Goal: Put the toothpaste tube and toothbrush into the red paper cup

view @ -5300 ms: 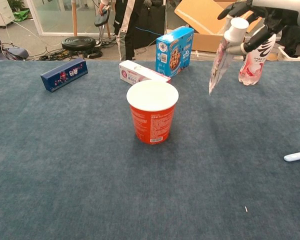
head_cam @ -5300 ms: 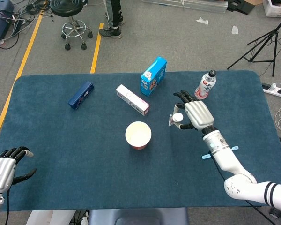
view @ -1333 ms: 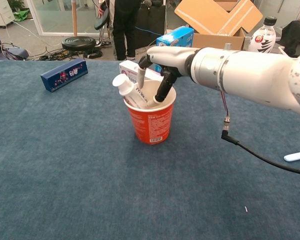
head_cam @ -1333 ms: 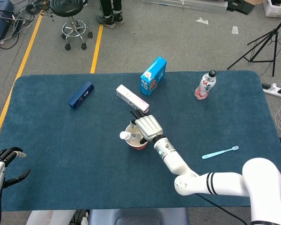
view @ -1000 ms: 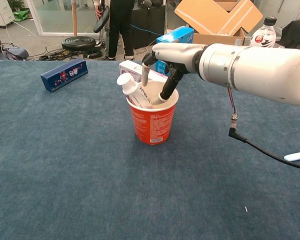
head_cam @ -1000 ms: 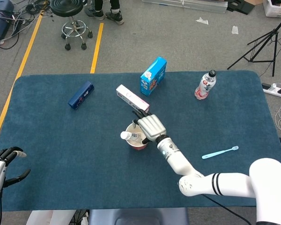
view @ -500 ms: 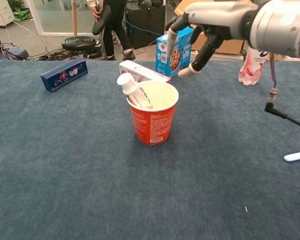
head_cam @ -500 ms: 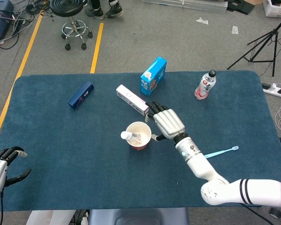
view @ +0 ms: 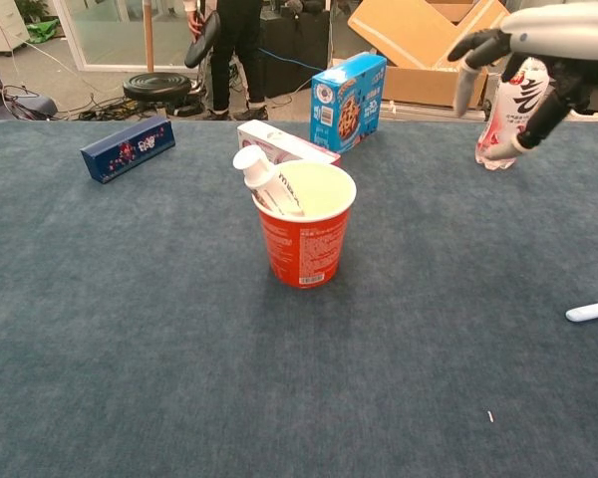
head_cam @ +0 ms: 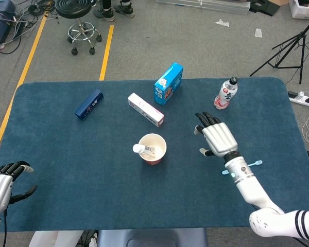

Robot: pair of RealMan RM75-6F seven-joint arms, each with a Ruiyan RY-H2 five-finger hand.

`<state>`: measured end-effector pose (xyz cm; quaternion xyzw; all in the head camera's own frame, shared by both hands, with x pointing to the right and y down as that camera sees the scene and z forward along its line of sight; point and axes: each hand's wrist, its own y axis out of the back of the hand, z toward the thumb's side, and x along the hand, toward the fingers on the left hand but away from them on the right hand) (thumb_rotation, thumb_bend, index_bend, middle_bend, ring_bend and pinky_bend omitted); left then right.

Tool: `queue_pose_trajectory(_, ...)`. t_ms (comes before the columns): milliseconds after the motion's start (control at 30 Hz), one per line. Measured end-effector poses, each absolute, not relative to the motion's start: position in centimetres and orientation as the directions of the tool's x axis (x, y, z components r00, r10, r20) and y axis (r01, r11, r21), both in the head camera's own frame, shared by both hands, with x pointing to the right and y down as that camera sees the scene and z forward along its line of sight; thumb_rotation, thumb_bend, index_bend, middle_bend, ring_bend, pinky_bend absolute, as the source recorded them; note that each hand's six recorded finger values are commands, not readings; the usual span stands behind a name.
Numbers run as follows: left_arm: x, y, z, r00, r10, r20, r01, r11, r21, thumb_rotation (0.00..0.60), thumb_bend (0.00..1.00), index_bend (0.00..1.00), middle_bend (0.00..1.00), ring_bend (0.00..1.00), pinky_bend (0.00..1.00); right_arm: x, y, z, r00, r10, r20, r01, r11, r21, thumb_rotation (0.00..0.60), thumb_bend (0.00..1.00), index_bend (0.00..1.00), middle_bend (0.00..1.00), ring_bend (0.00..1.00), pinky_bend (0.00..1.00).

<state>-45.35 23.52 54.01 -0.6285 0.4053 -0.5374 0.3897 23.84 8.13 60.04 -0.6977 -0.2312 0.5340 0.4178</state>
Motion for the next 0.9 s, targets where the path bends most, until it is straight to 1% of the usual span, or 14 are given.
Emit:
queue_pose_trajectory(333, -45.3, 23.6, 54.2, 0.093, -0.925, 0.367, -0.087, -0.375, -0.923, 0.6, 0.15, 0.44, 0.37, 0.37, 0.42, 30.6, 10.6, 62.2, 0.22, 0.768, -0.601, -0.252, -0.55, -0.796, 0.6, 0.1, 0.41, 0.08, 0.0, 0.23)
queue_pose_trajectory(633, -44.9, 23.8, 54.9, 0.101, -0.918, 0.385, -0.076, -0.393, -0.917, 0.6, 0.15, 0.44, 0.37, 0.37, 0.42, 34.0, 13.5, 63.8, 0.199, 0.735, -0.648, -0.31, -0.581, -0.753, 0.6, 0.1, 0.41, 0.08, 0.0, 0.23)
queue_pose_trajectory(900, -44.8, 23.9, 55.2, 0.101, -0.916, 0.389, -0.072, -0.397, -0.915, 0.6, 0.15, 0.44, 0.37, 0.37, 0.42, 35.7, 15.4, 65.4, 0.188, 0.708, -0.681, -0.32, -0.611, -0.724, 0.6, 0.1, 0.41, 0.08, 0.0, 0.23)
